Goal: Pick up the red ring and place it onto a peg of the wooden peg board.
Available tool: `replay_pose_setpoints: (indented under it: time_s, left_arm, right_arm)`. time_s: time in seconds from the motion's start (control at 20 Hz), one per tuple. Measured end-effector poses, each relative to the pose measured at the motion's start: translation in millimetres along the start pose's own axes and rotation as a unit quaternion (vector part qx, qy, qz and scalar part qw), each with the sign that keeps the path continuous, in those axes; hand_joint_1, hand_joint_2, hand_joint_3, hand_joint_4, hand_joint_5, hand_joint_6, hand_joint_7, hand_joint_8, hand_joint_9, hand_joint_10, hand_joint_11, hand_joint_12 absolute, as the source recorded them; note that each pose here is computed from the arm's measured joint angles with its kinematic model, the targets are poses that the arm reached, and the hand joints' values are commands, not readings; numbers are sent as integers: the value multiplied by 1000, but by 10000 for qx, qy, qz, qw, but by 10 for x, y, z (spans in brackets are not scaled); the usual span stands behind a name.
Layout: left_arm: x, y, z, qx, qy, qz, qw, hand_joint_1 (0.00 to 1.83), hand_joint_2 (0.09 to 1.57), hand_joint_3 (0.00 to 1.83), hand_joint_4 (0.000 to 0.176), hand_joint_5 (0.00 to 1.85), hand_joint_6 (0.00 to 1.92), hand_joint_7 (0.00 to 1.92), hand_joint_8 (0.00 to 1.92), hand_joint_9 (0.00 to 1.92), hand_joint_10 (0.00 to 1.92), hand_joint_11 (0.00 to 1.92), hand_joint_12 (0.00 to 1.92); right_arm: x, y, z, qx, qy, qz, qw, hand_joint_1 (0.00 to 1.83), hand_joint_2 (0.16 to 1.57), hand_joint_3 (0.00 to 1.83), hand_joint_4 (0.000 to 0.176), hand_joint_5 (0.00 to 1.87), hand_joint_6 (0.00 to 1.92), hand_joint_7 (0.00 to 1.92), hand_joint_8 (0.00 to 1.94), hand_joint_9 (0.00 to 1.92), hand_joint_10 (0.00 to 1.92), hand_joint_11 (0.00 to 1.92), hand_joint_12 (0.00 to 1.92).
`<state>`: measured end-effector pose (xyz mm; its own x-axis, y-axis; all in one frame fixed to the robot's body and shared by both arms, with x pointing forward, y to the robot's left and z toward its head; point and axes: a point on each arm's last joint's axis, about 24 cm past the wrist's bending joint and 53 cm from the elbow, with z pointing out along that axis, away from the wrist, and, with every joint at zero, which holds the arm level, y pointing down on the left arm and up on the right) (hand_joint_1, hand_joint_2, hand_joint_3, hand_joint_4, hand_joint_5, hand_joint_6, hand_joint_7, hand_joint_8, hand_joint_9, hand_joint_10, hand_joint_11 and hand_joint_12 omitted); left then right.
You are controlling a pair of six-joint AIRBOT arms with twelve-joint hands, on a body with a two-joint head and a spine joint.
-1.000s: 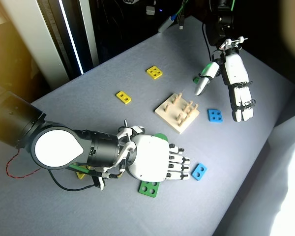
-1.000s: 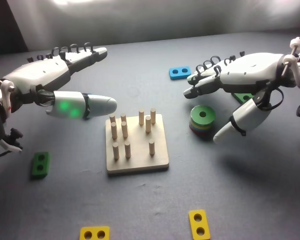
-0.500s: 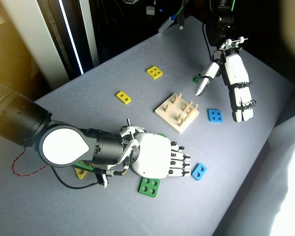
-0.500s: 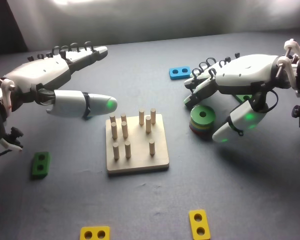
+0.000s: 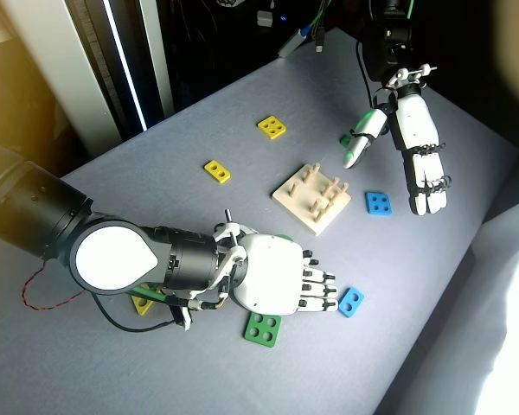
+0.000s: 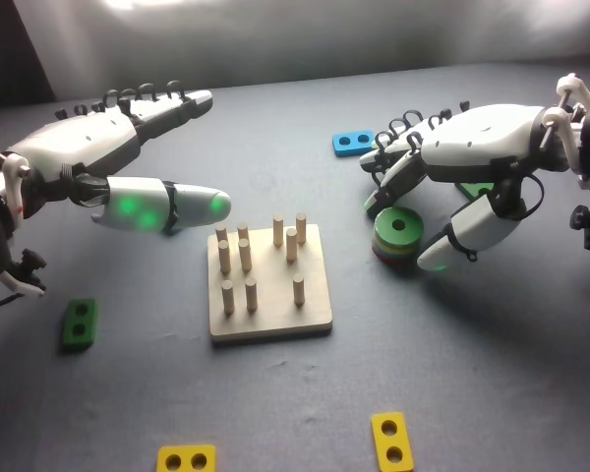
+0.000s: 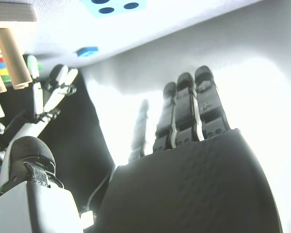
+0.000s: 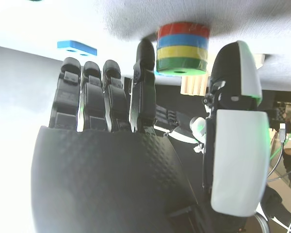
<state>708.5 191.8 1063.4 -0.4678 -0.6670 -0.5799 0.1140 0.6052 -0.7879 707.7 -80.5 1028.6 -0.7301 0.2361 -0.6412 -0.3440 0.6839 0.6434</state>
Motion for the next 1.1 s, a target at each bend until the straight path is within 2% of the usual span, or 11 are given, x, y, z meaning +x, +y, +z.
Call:
replay_pose_setpoints:
  time_s: [0.1, 0.15, 0.25, 0.35, 0.4, 0.6, 0.65, 0.85, 1.0, 1.05, 1.1]
  left_arm:
    - [0, 0, 0, 0, 0, 0, 10000, 275, 949, 0, 176, 0, 0, 0, 0, 0, 0, 0, 0]
    - [0, -3, 1, 6, 1, 6, 10000, 266, 947, 0, 173, 0, 0, 0, 0, 0, 0, 0, 0]
    - [1, -3, 1, 5, 3, 7, 10000, 254, 942, 0, 175, 0, 0, 0, 0, 0, 0, 0, 0]
    - [1, -3, 1, 5, 3, 7, 10000, 253, 940, 0, 175, 0, 0, 0, 0, 0, 0, 0, 0]
    - [1, -3, 1, 5, 3, 7, 10000, 251, 946, 0, 170, 0, 0, 0, 0, 0, 0, 0, 0]
    - [2, -3, 1, 5, 4, 9, 10000, 255, 942, 0, 175, 0, 0, 0, 0, 0, 0, 0, 0]
    - [1, -3, 1, 5, 3, 7, 10000, 258, 942, 0, 172, 0, 0, 0, 0, 0, 0, 0, 0]
    - [2, -2, 1, 3, 5, 7, 10000, 264, 939, 0, 175, 0, 0, 0, 0, 0, 0, 0, 0]
    - [2, -3, 1, 5, 4, 9, 10000, 241, 944, 0, 176, 0, 0, 0, 0, 0, 0, 0, 0]
    - [2, -3, 1, 5, 4, 9, 10000, 241, 944, 0, 176, 0, 0, 0, 0, 0, 0, 0, 0]
    - [1, -3, 1, 5, 3, 7, 10000, 268, 946, 1, 176, 0, 0, 0, 0, 0, 0, 0, 0]
  right_arm:
    - [-16, 26, 11, -21, -14, -9, 10000, 909, 1004, 15, 0, 594, 66, 141, 7, 0, 0, 0, 0]
    - [-20, 52, 28, -45, -20, -8, 10000, 910, 1006, 15, 8, 587, 62, 135, 4, 0, 0, 0, 0]
    - [10, 81, 52, -81, 6, 2, 10000, 915, 994, 7, 8, 570, 51, 127, 0, 0, 0, 0, 0]
    - [37, 105, 74, -107, 33, -5, 9999, 915, 992, 5, 24, 555, 43, 115, 0, 0, 0, 0, 0]
    - [43, 116, 76, -128, 40, -3, 9999, 910, 993, 5, 1, 560, 43, 110, 0, 0, 0, 0, 0]
    - [30, 121, 82, -134, 28, -5, 9999, 902, 999, 6, 11, 579, 46, 123, 5, 0, 0, 0, 0]
    - [31, 122, 82, -136, 29, -5, 9999, 923, 1000, 5, 0, 584, 46, 130, 6, 0, 0, 0, 0]
    - [27, 119, 82, -133, 26, -4, 9999, 938, 1017, 10, 0, 606, 52, 146, 10, 0, 0, 0, 0]
    - [22, 112, 80, -129, 21, 0, 9999, 1059, 1070, 21, 0, 813, 144, 202, 19, 0, 0, 0, 0]
    - [18, 115, 79, -137, 17, 29, 9999, 1059, 1070, 21, 0, 813, 144, 202, 19, 0, 0, 0, 0]
    - [15, 116, 78, -139, 13, 36, 9999, 1086, 1182, 5, 0, 830, 1176, 228, 6, 0, 0, 0, 0]
